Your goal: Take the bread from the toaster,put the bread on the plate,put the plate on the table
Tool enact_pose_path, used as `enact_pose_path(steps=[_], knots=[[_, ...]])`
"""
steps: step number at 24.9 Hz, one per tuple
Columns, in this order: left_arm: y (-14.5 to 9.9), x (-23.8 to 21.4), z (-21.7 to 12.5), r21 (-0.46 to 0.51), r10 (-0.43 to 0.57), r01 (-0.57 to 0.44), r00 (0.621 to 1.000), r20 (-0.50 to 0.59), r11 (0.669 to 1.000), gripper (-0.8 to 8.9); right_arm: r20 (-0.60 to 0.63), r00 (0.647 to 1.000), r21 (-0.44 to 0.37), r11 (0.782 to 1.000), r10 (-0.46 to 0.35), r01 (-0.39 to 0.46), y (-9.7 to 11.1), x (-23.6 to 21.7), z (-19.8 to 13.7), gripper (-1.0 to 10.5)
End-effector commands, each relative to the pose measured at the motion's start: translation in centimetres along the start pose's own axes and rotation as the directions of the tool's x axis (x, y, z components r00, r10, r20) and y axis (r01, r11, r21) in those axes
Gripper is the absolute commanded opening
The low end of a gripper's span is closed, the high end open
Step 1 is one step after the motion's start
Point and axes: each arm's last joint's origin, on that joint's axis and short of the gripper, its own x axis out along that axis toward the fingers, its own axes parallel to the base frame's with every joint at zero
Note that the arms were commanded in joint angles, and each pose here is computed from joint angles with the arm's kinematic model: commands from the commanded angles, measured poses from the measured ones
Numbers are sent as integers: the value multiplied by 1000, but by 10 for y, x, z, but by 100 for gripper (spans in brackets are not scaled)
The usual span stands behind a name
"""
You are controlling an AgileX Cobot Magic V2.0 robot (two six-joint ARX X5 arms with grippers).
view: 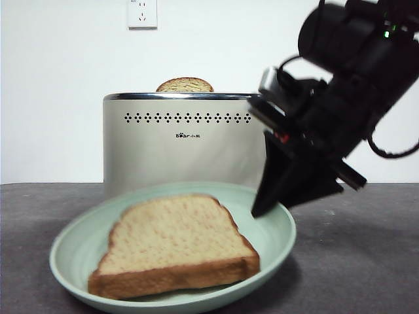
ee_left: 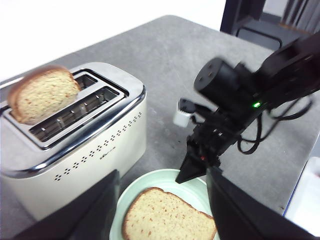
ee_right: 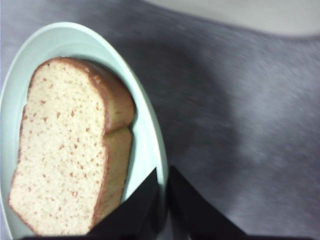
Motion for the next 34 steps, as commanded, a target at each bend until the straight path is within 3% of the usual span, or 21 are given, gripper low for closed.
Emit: enact_pose_path(steps=[1,10,16,21,27,34], knots=[[-2,-7,5,1,-1,1,1000,23,1000,286,-9,1000,28,999,-20,21,-8,8,2,4],[-4,-12,2,-1,-3,3,1000,13,1000,286,-33,998,44,998,-45,46,-18,13,1,11],[-4,-12,2,-2,-2,2,1000,9,1000,286,-38,998,47,998,-46,48,-18,13,0,218],[-4,-12,1,-4,-3,3,1000,0,1000,286,-15,999,37,998,-41,41,-14,6,2,233],[-4,-12,1,-4,-3,3,1000,-3,1000,286,72,997,-4,1000,-19,20,6,-32,7,233],[-3,-10,1,-2,-3,3,1000,-10,1000,284,223,973,-125,992,50,-23,50,-100,4,231]])
